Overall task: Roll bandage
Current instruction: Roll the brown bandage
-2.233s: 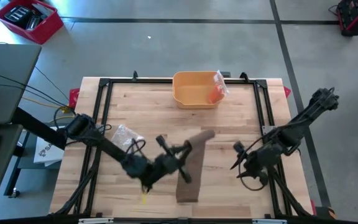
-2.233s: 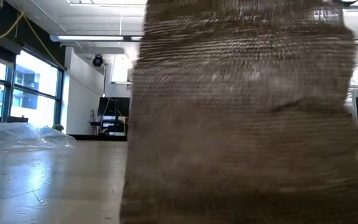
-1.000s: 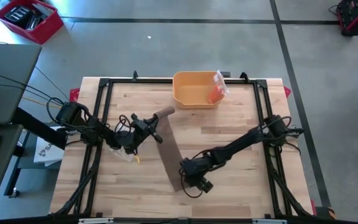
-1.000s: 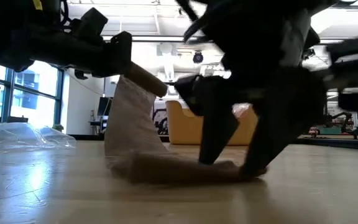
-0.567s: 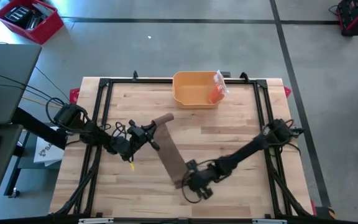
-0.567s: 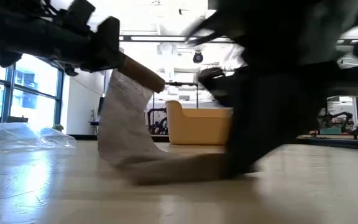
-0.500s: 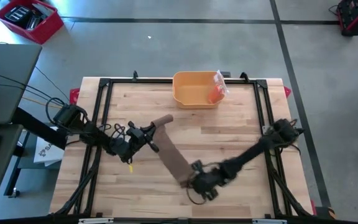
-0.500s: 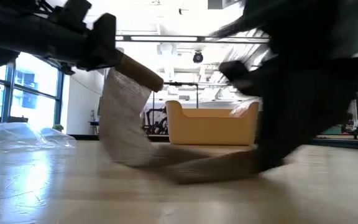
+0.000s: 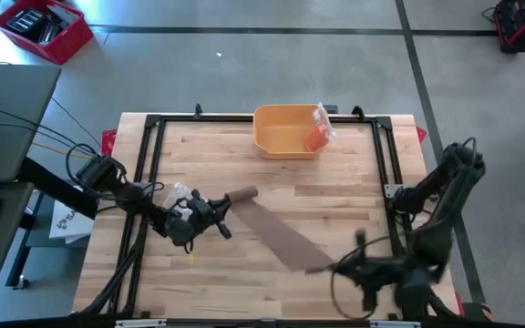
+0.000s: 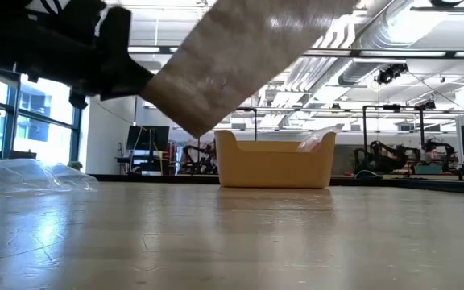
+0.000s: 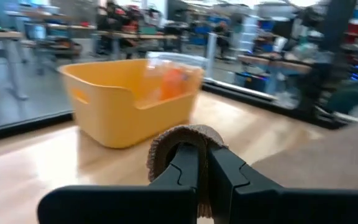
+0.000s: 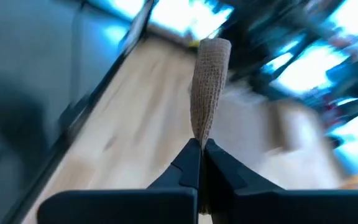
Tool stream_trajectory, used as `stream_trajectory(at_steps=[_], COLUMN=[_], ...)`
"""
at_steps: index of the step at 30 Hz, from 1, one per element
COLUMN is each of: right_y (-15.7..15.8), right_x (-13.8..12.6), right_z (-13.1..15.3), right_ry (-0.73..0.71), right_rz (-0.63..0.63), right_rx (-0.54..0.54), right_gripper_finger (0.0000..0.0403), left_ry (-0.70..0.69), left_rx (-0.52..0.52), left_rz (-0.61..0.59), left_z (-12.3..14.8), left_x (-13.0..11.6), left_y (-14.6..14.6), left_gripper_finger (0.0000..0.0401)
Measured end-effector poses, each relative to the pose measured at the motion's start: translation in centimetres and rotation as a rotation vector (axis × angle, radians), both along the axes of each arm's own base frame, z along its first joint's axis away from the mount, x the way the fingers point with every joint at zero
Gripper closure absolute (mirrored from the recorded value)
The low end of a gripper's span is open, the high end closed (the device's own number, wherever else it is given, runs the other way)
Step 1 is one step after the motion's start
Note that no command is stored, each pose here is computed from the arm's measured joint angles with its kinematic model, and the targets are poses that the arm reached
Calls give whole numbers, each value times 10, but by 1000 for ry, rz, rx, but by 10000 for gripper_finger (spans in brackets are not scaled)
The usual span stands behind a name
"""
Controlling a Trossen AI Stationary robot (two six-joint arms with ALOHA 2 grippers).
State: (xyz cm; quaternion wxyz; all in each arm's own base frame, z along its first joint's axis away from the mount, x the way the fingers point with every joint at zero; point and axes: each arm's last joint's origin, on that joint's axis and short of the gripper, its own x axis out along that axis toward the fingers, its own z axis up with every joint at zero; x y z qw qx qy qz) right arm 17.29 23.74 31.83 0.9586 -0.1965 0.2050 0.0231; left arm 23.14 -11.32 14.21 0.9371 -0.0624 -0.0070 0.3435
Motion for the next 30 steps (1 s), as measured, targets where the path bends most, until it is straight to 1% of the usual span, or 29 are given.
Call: stream_trajectory(at_steps=[3,5,9,11,15,19,22,23,26,28,30], right_y=[-16,-30,-66,-84,-118,-151,-171,-178,-198,-213,-227], right_x=[-11,-12,-3,4,15,24,29,31,36,42,48], right_z=[35,52,81,90,104,110,107,106,98,90,79], right_ry=[-136,-192,-243,-255,-268,-251,-204,-187,-113,-45,44], right_rz=[-78,-140,-250,-306,-423,-540,-607,-621,-633,-643,-664], right_rx=[-31,-59,-80,-93,-110,-169,-223,-225,-200,-165,-137], right_gripper_finger=[402,402,402,403,403,403,403,403,403,403,403], left_ry=[15,15,28,42,66,54,52,48,34,35,22], left_rx=[2,-17,-74,-99,-94,-79,-51,-44,-40,-34,-67], left_rz=[-83,-148,-242,-278,-352,-428,-428,-429,-467,-540,-628], left_z=[2,4,6,7,9,20,26,29,35,36,37], left_x=[0,1,11,21,44,60,62,61,59,58,58], left_y=[-15,-25,-47,-58,-78,-93,-98,-100,-107,-112,-116], left_gripper_finger=[400,400,400,400,400,400,400,400,400,400,400])
